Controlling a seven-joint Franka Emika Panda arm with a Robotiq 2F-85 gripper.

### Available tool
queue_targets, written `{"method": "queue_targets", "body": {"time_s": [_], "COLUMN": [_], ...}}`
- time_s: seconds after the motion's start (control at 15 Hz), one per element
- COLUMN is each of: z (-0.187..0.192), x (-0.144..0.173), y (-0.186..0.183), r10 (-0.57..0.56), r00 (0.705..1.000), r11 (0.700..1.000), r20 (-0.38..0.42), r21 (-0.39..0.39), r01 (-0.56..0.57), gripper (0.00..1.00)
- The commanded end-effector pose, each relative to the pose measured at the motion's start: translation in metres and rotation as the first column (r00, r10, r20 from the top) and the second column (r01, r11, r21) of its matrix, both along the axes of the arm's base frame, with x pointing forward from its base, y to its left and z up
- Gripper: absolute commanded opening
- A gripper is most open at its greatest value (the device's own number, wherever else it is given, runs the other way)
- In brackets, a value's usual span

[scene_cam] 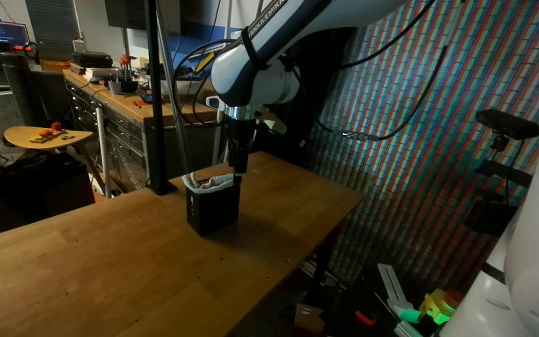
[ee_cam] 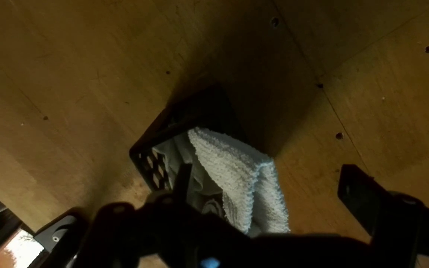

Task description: Put the white towel inside the black basket

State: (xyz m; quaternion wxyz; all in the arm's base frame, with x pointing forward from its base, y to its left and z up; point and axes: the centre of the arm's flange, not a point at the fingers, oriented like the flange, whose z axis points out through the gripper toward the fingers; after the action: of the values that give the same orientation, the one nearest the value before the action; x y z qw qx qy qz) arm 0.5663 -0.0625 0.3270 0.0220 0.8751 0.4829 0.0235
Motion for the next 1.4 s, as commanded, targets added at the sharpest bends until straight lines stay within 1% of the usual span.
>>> {"method": "queue_targets", "body": {"time_s": [0.0,0.13,0.2,0.27,0.33,0.4,0.53,0.6,0.87,1.0,1.07,1.2,1.33], "z": [0.002,-0.002,-0.005,-0.006,-0.009,-0.010,-0.013,-0.014,-0.013,-0.005,0.000,0.009,0.015], "x": [0.015,0.016,0.017,0.018,0.018,0.018,0.019,0.019,0.022,0.027,0.030,0.036,0.040], "y": [0.002,0.004,0.004,0.005,0.006,0.006,0.008,0.008,0.015,0.023,0.027,0.038,0.049], "r10": [0.038,0.047,0.049,0.052,0.055,0.058,0.060,0.063,0.055,0.020,0.005,-0.039,-0.066], "r00": [0.999,0.999,0.999,0.999,0.999,0.998,0.998,0.998,0.998,0.999,0.999,0.998,0.996], "r11": [0.999,0.999,0.999,0.998,0.998,0.998,0.998,0.998,0.998,1.000,0.999,0.997,0.993], "r20": [0.016,0.013,0.010,0.007,0.004,0.002,-0.003,-0.006,-0.026,-0.040,-0.041,-0.053,-0.062], "r21": [0.013,0.017,0.019,0.020,0.020,0.022,0.024,0.024,0.027,0.024,0.036,0.063,0.089], "r01": [-0.039,-0.047,-0.050,-0.052,-0.055,-0.058,-0.060,-0.063,-0.055,-0.019,-0.004,0.042,0.071], "gripper": [1.00,1.00,0.91,0.74,0.68,0.58,0.44,0.35,0.06,0.01,0.00,0.04,0.04]}}
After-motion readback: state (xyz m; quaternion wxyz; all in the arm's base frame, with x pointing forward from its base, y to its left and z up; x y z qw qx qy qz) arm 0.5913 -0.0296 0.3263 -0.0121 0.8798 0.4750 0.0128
